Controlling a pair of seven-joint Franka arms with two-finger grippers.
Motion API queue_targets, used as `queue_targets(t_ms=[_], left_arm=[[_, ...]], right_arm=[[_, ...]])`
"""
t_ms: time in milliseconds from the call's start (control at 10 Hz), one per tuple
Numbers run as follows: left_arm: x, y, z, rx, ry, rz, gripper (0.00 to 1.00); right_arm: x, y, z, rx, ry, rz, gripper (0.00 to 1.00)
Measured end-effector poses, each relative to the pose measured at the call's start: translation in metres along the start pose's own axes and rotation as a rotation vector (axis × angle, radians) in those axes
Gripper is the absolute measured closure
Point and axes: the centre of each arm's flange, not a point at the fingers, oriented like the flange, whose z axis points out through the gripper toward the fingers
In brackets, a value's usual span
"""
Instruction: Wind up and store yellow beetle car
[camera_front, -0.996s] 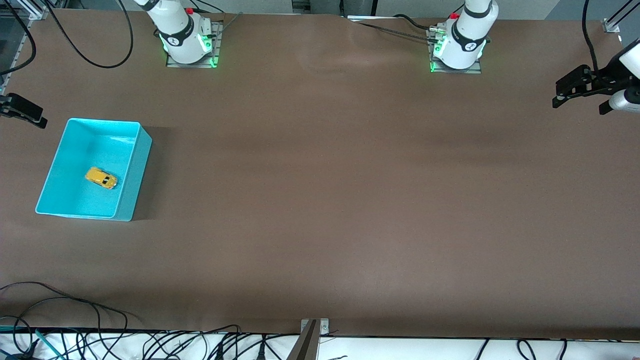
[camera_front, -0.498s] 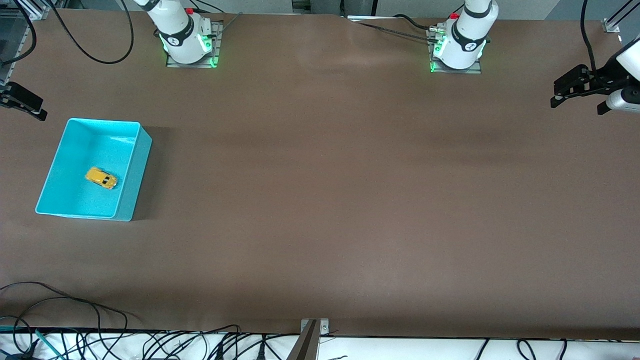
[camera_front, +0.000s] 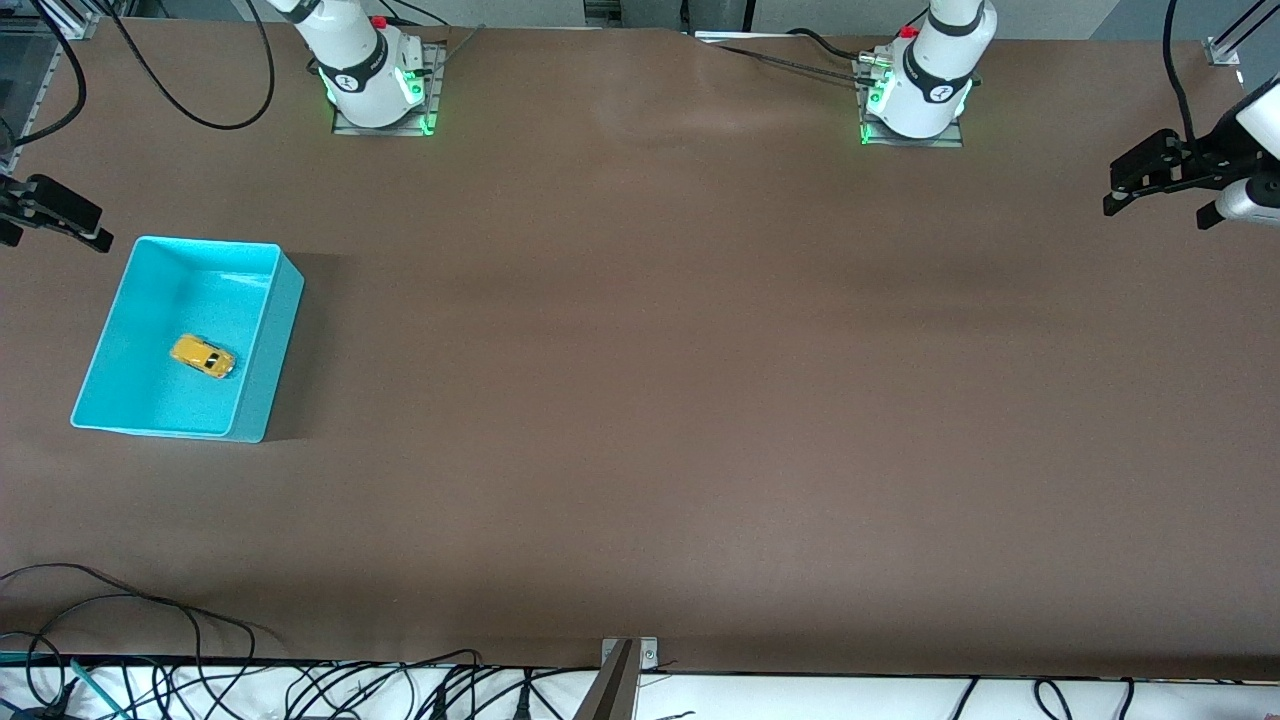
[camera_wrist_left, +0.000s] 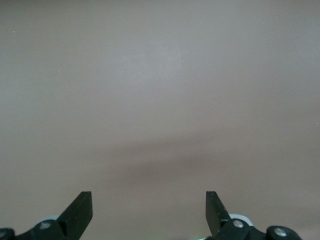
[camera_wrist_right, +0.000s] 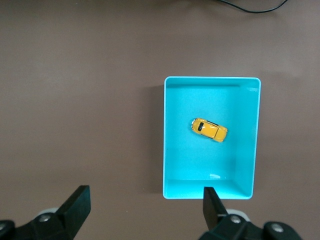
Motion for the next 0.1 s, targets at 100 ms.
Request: queue_targets(t_ms=[100], left_arm=[[0.0000,-0.0003,0.0000,0.000,0.000,-0.001,0.00]], right_arm=[[0.0030,-0.0001,0.0045,-0.001,-0.002,0.000,0.00]])
